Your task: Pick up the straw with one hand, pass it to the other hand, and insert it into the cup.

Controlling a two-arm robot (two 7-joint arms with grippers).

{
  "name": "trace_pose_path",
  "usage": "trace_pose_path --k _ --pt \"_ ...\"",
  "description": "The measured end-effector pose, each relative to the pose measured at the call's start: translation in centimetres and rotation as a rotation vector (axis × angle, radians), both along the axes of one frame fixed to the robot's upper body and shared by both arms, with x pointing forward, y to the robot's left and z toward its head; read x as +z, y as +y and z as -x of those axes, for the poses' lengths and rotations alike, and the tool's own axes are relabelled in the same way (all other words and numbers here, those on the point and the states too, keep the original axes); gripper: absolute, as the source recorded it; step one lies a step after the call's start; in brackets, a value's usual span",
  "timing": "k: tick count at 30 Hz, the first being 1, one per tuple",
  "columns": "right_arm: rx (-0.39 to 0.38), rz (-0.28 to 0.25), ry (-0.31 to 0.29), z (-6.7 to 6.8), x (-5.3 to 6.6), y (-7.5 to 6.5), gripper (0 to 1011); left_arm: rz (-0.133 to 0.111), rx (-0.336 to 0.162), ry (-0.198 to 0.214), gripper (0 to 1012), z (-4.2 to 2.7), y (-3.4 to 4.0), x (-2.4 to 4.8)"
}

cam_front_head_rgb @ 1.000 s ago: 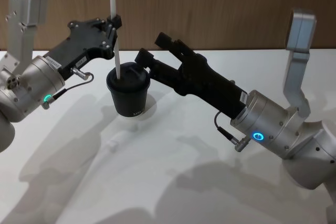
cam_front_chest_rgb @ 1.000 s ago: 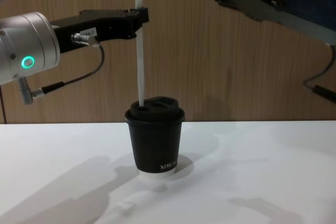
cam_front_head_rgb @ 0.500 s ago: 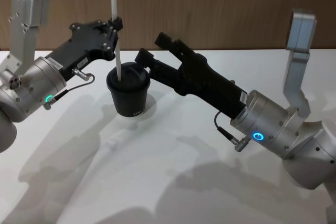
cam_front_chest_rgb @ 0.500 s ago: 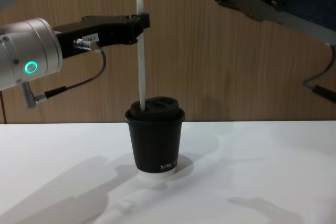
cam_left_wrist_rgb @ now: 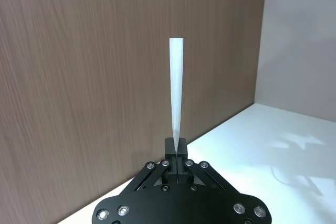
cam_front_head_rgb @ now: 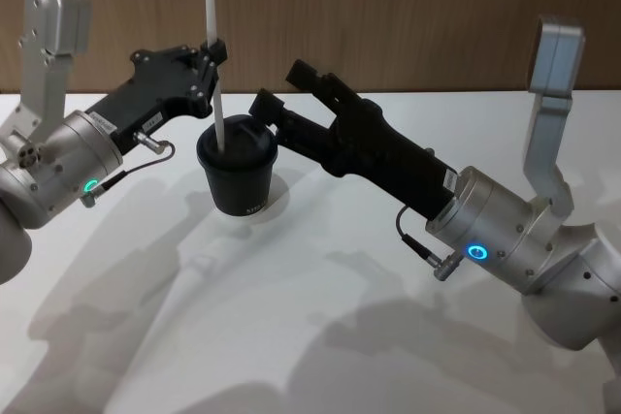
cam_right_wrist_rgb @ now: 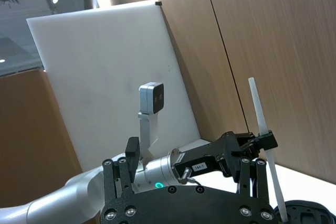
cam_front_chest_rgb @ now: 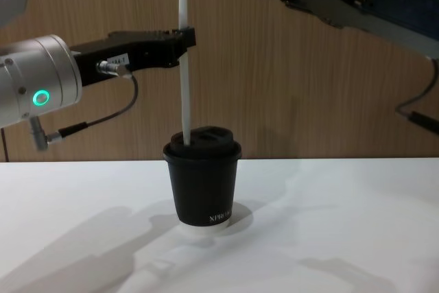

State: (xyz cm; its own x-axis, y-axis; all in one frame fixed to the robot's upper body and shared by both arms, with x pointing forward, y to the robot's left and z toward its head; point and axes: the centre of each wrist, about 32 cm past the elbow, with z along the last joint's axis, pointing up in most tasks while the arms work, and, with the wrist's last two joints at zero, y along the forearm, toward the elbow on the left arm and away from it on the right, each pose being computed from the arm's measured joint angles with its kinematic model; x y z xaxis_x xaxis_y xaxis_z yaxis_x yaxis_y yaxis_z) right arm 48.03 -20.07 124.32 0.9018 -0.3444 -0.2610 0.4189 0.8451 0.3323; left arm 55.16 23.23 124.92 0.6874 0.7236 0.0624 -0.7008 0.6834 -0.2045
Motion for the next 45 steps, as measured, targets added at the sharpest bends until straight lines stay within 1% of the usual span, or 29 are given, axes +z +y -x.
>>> trace_pose_path --k 5,12,17,21,22,23,25,27,28,31,32,33,34,35,36,37,38,41,43,44,45 --pt "0.0 0.0 0.0 0.0 0.0 0.0 1001 -0.005 -0.006 0.009 3 -0.15 0.12 -0.39" --pt "0.0 0.0 0.0 0.0 0.0 0.0 1001 -0.014 -0.015 0.022 2 -0.37 0.16 -1.11" --pt "0.0 0.0 0.0 0.0 0.0 0.0 1001 -0.016 -0.02 0.03 3 -0.47 0.17 -1.45" --pt "0.0 0.0 0.0 0.0 0.0 0.0 1001 -0.016 -0.024 0.036 58 -0.54 0.15 -1.7" --pt "0.0 0.0 0.0 0.0 0.0 0.0 1001 -0.016 -0.025 0.037 104 -0.54 0.15 -1.73" --pt "0.0 0.0 0.0 0.0 0.0 0.0 1001 -0.016 -0.025 0.038 114 -0.55 0.14 -1.76" --pt "0.0 0.0 0.0 0.0 0.0 0.0 1001 -0.016 -0.026 0.039 191 -0.56 0.14 -1.85" --pt "0.0 0.0 0.0 0.0 0.0 0.0 1001 -0.015 -0.026 0.04 229 -0.56 0.15 -1.89" --pt "0.0 0.0 0.0 0.0 0.0 0.0 1001 -0.014 -0.026 0.04 284 -0.56 0.15 -1.92" --pt "0.0 0.0 0.0 0.0 0.0 0.0 1001 -0.012 -0.025 0.04 340 -0.52 0.2 -2.01" --pt "0.0 0.0 0.0 0.0 0.0 0.0 1001 -0.012 -0.025 0.039 404 -0.5 0.23 -2.02" --pt "0.0 0.0 0.0 0.0 0.0 0.0 1001 -0.012 -0.025 0.04 424 -0.47 0.24 -2.05" --pt "0.0 0.0 0.0 0.0 0.0 0.0 1001 -0.011 -0.025 0.038 466 -0.39 0.26 -2.04" --pt "0.0 0.0 0.0 0.0 0.0 0.0 1001 -0.011 -0.025 0.037 466 -0.36 0.27 -2.03" --pt "0.0 0.0 0.0 0.0 0.0 0.0 1001 -0.011 -0.025 0.036 525 -0.31 0.28 -2.02" --pt "0.0 0.0 0.0 0.0 0.0 0.0 1001 -0.011 -0.026 0.035 570 -0.19 0.31 -2.0" --pt "0.0 0.0 0.0 0.0 0.0 0.0 1001 -0.012 -0.026 0.035 570 -0.11 0.35 -2.03" --pt "0.0 0.0 0.0 0.0 0.0 0.0 1001 -0.013 -0.026 0.031 668 0.13 0.43 -1.98" --pt "0.0 0.0 0.0 0.0 0.0 0.0 1001 -0.015 -0.026 0.028 769 0.42 0.52 -1.97" --pt "0.0 0.0 0.0 0.0 0.0 0.0 1001 -0.016 -0.027 0.025 769 0.65 0.6 -1.95" --pt "0.0 0.0 0.0 0.0 0.0 0.0 1001 -0.017 -0.026 0.025 810 0.75 0.64 -1.95"
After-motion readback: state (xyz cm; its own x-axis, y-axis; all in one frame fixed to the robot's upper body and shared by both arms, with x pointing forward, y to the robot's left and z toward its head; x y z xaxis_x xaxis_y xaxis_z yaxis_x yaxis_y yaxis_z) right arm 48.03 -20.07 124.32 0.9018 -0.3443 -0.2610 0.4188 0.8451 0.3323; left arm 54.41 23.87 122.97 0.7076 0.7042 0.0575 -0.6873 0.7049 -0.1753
